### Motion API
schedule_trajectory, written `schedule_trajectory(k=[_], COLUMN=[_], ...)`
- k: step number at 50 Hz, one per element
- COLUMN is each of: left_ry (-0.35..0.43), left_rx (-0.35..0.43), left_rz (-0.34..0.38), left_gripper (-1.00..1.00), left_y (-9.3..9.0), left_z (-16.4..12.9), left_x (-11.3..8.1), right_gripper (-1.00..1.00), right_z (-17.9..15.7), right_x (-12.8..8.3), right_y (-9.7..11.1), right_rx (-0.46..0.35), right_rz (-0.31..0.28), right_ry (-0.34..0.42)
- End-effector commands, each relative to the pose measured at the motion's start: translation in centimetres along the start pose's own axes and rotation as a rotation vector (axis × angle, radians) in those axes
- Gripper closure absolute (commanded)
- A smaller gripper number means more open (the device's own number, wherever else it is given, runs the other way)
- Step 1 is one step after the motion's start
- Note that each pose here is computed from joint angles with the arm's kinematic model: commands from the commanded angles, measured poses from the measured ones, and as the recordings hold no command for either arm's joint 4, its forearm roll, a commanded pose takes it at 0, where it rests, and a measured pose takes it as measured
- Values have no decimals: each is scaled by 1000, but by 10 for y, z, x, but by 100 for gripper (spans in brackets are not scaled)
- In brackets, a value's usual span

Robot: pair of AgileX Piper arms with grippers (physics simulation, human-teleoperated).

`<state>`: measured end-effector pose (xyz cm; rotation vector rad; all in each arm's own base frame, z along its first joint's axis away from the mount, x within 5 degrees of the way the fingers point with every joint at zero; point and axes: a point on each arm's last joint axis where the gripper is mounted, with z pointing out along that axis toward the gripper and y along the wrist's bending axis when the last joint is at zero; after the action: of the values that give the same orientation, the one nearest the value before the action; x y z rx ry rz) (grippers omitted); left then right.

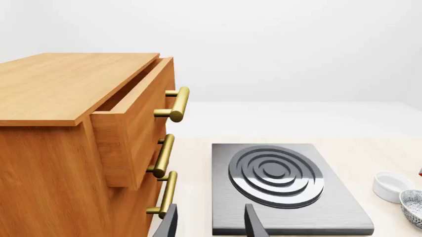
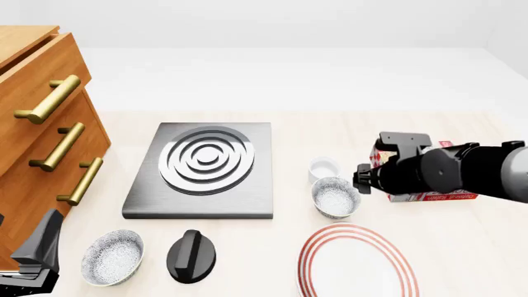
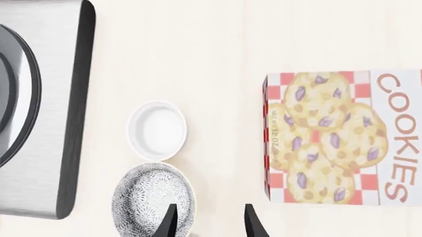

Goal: Pick the akita bowl between the plate and the ramekin and place it on the plate.

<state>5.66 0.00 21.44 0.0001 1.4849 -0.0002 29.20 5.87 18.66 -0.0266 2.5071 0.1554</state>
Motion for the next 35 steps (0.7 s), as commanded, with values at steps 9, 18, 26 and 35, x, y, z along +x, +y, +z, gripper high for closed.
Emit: schedule_trajectory(k=[9,18,26,35], left_ry=[0,0,0,0], left_rx=[0,0,0,0], left_rz=[0,0,0,0], left_gripper=[-100,-100,-100,-100], left_y=[0,0,0,0], left_z=[0,0,0,0], left_x=[0,0,0,0], right_gripper=[-100,-100,-100,-100], right_z=[26,31,38,41], right_x=[18,19,24,28], right_y=[5,4,6,6], right_rx=[-7,-4,-7,-8], right_rz=[-23,-27,-25,-29], right_ry=[51,56,65,72])
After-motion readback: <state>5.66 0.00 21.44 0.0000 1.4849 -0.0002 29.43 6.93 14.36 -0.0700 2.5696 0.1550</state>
